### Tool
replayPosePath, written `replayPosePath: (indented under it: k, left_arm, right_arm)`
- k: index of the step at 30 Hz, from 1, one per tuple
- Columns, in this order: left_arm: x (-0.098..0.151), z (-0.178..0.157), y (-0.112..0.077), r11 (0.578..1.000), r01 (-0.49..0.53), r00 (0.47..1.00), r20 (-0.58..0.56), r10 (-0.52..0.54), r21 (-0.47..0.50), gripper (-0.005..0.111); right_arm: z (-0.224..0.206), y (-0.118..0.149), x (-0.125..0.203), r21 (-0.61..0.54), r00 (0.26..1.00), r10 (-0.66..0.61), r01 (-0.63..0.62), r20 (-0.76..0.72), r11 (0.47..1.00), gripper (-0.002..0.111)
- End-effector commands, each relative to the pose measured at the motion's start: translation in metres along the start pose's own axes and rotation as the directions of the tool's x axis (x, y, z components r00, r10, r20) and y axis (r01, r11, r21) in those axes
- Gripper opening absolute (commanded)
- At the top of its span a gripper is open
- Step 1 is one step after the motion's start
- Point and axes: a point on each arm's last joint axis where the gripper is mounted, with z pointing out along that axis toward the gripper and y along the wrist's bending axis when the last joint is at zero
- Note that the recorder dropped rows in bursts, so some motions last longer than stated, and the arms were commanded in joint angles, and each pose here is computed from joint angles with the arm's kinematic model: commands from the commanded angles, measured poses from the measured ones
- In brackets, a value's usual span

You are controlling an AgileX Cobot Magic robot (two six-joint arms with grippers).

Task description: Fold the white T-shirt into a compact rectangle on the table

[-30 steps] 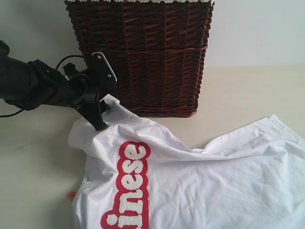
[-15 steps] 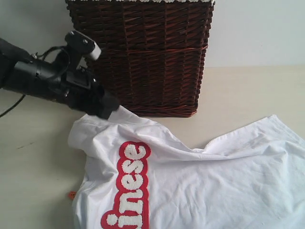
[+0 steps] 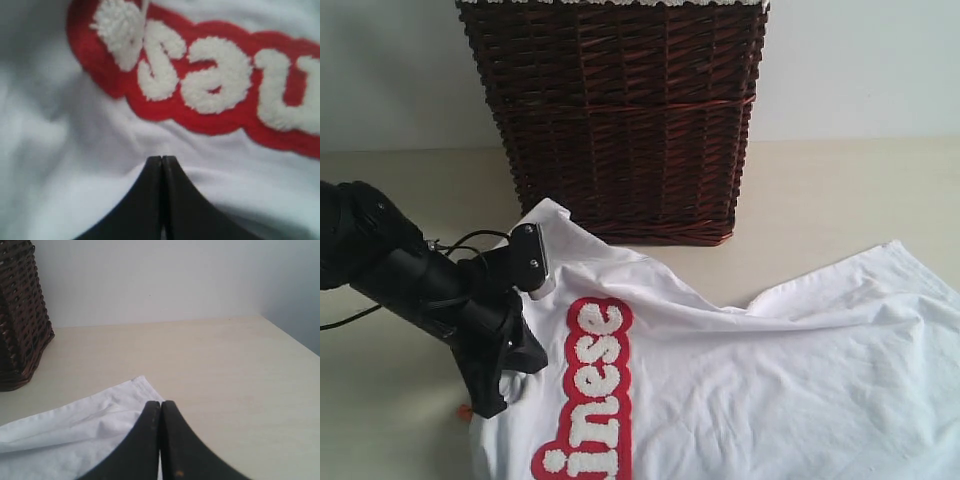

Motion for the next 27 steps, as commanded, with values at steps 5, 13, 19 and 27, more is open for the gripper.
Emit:
replayPosePath:
  k: [5, 13, 19, 27]
  left_arm:
    - [0.035, 0.001, 0.005, 0.992, -0.026, 0.993, -0.118, 0.011, -0.126, 0.0]
    - [0.08, -0.012, -0.005, 0.991, -0.038, 0.976, -0.219, 0.01, -0.125, 0.0]
    - [0.107, -0.04, 0.005, 0.983, -0.029, 0.969, -0.247, -0.018, -0.184, 0.0]
    - [0.113, -0.069, 0.017, 0.961, 0.023, 0.975, -0.207, -0.083, -0.274, 0.0]
  right_arm:
    - [0.0, 0.0, 0.0, 0.003, 1.0, -0.004, 0.004, 0.011, 1.0, 0.0]
    - [0.0, 0.0, 0.0, 0.003, 1.0, -0.004, 0.004, 0.011, 1.0, 0.0]
    - [0.0, 0.0, 0.0, 0.003, 1.0, -0.004, 0.004, 0.011, 1.0, 0.0]
    - [0.0, 0.0, 0.0, 0.003, 1.0, -0.004, 0.004, 0.011, 1.0, 0.0]
